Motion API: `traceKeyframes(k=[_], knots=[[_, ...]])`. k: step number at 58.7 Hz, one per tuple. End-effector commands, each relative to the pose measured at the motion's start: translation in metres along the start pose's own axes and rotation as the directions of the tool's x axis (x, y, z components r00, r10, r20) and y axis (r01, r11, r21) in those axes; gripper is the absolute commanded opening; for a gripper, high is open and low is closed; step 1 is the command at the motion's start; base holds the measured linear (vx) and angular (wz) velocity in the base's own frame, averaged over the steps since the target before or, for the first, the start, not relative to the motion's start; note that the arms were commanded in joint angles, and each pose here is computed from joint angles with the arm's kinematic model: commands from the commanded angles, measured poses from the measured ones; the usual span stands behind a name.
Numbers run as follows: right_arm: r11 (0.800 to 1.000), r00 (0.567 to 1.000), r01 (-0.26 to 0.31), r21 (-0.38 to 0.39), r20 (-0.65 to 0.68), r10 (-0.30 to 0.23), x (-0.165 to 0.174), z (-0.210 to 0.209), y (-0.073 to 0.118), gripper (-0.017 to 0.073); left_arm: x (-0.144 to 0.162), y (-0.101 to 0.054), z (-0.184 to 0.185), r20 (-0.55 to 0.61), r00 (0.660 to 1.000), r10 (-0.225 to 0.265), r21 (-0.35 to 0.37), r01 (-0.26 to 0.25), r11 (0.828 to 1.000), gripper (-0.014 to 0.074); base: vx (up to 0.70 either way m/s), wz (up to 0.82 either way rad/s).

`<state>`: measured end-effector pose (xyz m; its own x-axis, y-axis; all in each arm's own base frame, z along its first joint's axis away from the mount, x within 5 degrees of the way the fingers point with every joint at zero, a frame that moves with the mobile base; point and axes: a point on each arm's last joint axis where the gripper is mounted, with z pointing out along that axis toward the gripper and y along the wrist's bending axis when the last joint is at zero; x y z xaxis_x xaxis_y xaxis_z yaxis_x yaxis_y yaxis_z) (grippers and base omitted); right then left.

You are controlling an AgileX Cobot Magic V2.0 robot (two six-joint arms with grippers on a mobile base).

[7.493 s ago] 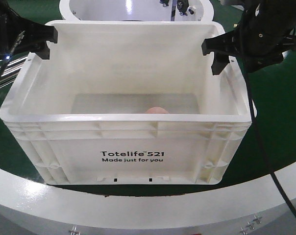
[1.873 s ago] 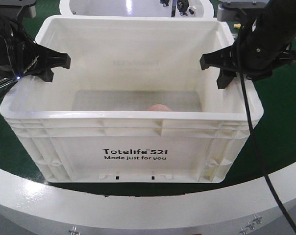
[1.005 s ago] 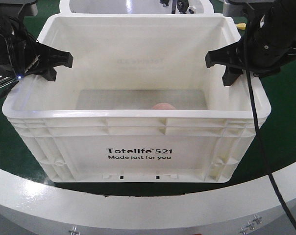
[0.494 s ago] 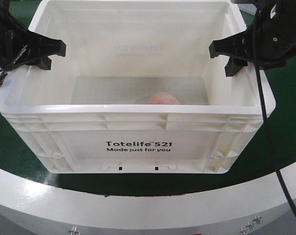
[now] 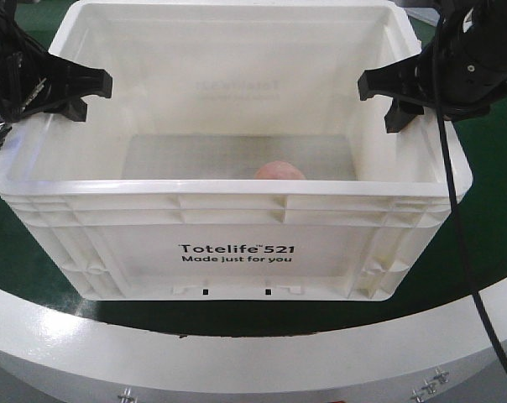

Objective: Place moving items into box and shelve
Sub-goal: 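Lift the tote with both grippers and pull it toward the robot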

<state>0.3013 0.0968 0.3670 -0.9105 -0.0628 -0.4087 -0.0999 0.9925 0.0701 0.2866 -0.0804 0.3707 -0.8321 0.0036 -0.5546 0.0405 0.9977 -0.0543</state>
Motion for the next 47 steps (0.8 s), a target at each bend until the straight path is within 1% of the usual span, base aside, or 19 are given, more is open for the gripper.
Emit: traceKeyframes(k=[1, 9, 16, 31, 38, 47], knots=[[1.0, 0.985, 0.019, 0.019, 0.171, -0.022, -0.005, -0.036, -0.007, -0.0008, -0.014, 0.006, -0.031, 0.194, 0.981, 0.011, -0.006, -0.01, 1.0, -0.0001, 0.0, 0.0], [1.0, 0.983, 0.019, 0.016, 0.184, -0.021, -0.005, -0.038, -0.007, -0.0008, -0.014, 0.005, -0.031, 0.196, 0.981, 0.011, -0.005, -0.01, 1.0, -0.0001, 0.0, 0.0], [0.999, 0.979, 0.024, 0.033, 0.203, -0.03, -0.007, -0.039, -0.009, -0.0008, -0.015, 0.005, -0.032, 0.197, 0.98, 0.011, -0.004, -0.01, 1.0, -0.0001, 0.0, 0.0], [0.999, 0.976, 0.024, 0.031, 0.215, -0.03, -0.007, -0.041, -0.009, -0.0008, -0.016, 0.005, -0.032, 0.211, 0.977, 0.009, 0.001, -0.01, 1.0, -0.0001, 0.0, 0.0], [0.999, 0.976, 0.024, 0.031, 0.217, -0.03, -0.007, -0.042, -0.009, -0.0008, -0.018, 0.004, -0.033, 0.237, 0.972, 0.009, 0.01, -0.011, 1.0, -0.0001, 0.0, 0.0], [0.999, 0.975, 0.024, 0.03, 0.219, -0.03, -0.007, -0.042, -0.009, -0.0008, -0.019, 0.003, -0.042, 0.289, 0.957, -0.008, 0.043, -0.005, 0.999, -0.0001, 0.0, 0.0]])
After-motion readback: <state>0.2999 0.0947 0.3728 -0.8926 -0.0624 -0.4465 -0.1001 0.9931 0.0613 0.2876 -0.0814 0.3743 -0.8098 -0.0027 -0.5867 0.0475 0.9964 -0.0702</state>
